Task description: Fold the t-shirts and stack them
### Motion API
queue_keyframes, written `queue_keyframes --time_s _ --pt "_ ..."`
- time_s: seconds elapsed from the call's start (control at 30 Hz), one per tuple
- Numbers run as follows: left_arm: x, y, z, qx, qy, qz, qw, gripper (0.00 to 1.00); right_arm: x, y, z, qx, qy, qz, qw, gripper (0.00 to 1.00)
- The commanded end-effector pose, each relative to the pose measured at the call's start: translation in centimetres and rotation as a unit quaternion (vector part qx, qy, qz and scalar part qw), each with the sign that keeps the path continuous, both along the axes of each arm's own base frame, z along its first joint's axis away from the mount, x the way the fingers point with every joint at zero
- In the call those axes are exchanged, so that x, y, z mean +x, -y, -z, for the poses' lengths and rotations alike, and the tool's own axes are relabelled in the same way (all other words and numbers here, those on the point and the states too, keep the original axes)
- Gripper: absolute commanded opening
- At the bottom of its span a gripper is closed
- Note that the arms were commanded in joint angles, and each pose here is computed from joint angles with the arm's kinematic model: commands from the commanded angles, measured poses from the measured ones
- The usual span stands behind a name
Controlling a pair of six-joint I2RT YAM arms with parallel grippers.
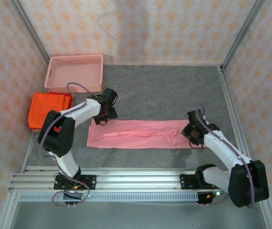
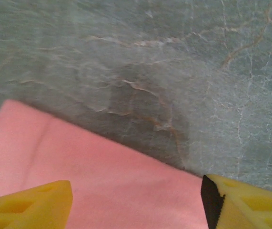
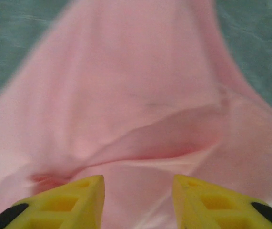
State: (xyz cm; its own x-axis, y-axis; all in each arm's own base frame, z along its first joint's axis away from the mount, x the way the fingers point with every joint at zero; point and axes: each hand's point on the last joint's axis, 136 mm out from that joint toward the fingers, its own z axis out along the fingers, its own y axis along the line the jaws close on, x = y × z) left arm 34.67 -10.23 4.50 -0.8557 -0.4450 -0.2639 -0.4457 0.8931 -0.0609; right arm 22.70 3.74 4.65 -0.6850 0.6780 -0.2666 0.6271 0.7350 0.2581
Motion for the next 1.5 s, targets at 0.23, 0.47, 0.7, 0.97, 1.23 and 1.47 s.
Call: queue_keyframes --time_s 0.23,0.47,0.7,0.97,1.23,1.47 --pt "-1.8 0.5 4.0 -0.006 -0.058 0.013 0.998 0.62 1.9 -0.6 2.8 0.022 -0.019 0.003 1.0 0.21" --pt "-6.1 -1.1 5.0 -0.003 -0.086 -0.021 0.996 0.62 8.7 -0.4 3.1 -0.037 -0.021 -0.042 0.998 0.2" --pt "-9.1 -1.9 4.7 -0.012 -0.088 -0.041 0.995 0.62 19.2 -2.8 3.2 -0.041 -0.013 -0.091 0.995 0.2" --pt "-10.8 -0.2 3.9 -0.032 -0.08 -0.037 0.996 0.63 30.1 -8.6 3.0 0.018 0.006 -0.139 0.99 0.24" --pt "-9.5 -1.5 0.2 0.008 -0.026 -0.034 0.999 0.7 33.7 -10.4 -3.4 0.032 0.079 -0.158 0.984 0.34" --pt "-5.8 -1.2 -3.8 0.029 0.044 0.009 0.999 0.78 29.8 -9.1 -6.9 0.039 0.137 -0.128 0.982 0.46"
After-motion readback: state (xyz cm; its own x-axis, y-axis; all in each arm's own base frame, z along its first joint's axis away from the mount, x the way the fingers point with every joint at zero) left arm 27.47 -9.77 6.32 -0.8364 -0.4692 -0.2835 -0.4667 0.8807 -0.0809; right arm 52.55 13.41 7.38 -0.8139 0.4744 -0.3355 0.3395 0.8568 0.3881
